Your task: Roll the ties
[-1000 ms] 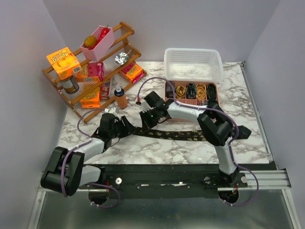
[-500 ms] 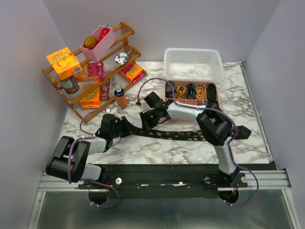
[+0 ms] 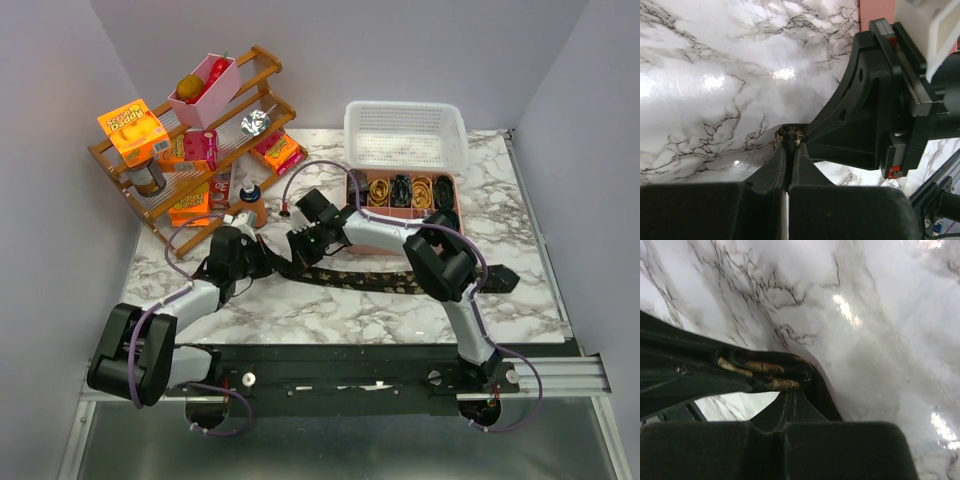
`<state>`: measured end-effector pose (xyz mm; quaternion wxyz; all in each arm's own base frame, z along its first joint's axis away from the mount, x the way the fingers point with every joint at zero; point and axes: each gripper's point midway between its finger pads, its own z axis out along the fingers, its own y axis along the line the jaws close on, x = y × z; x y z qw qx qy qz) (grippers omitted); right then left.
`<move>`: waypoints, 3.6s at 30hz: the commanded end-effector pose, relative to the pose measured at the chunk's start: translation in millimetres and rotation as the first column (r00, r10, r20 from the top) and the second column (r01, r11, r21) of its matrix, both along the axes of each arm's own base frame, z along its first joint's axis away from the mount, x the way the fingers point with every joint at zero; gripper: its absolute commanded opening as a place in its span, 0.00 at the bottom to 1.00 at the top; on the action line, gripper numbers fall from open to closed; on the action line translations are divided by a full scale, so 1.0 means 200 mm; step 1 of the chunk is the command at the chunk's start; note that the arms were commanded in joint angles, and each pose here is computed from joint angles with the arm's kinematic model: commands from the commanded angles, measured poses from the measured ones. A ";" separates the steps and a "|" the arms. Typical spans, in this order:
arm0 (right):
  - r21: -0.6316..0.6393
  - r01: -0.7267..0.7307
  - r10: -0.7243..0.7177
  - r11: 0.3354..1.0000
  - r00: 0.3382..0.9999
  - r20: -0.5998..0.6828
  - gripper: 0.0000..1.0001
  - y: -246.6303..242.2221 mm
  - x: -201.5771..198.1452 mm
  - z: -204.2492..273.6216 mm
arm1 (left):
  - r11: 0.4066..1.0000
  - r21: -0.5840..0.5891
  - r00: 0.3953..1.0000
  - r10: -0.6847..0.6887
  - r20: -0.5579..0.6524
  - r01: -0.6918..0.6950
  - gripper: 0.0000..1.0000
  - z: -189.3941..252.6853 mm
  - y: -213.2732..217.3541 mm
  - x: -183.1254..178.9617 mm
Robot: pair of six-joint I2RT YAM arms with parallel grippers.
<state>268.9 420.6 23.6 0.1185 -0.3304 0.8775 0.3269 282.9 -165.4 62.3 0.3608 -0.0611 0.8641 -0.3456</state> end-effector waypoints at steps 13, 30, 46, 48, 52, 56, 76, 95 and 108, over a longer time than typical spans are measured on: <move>0.036 -0.020 0.022 0.999 0.998 -0.062 0.01 0.15 0.04 -0.04 | 0.967 0.255 0.999 0.007 0.032 -0.015 0.00 0.12 -0.01 0.02; 0.069 -0.042 0.047 0.997 0.996 -0.073 0.01 0.17 0.02 0.01 | 0.942 0.336 1.000 0.021 -0.016 -0.015 0.00 0.07 0.00 0.02; 0.073 0.007 -0.014 0.997 0.995 0.095 0.01 0.09 0.13 0.30 | 0.803 0.569 0.975 0.223 -0.010 -0.178 0.00 0.13 0.27 0.00; 0.066 0.028 -0.035 0.997 0.994 0.105 0.01 0.06 0.16 0.31 | 0.773 0.610 0.971 0.236 -0.022 -0.174 0.00 0.11 0.30 -0.02; 0.050 0.062 -0.068 0.997 0.991 0.117 0.01 -0.02 0.21 0.31 | 0.718 0.676 0.967 0.253 -0.031 -0.166 0.00 0.08 0.32 -0.03; 0.031 0.103 -0.106 0.994 0.987 0.122 0.01 -0.09 0.26 0.30 | 0.704 0.696 0.973 0.230 -0.035 -0.141 0.00 0.07 0.28 -0.02; -0.035 0.189 -0.186 0.981 0.979 0.085 0.01 -0.25 0.27 0.19 | 0.644 0.765 0.994 0.070 -0.083 0.018 0.00 -0.07 -0.03 -0.05; -0.073 0.187 -0.183 0.980 0.981 0.058 0.01 -0.29 0.24 0.10 | 0.813 0.578 0.988 0.026 -0.155 0.070 0.45 -0.20 -0.23 -0.11; 0.008 0.136 -0.136 0.991 0.989 0.065 0.01 -0.26 0.21 0.20 | 0.866 0.500 0.997 0.016 -0.079 0.026 0.56 -0.04 -0.26 -0.07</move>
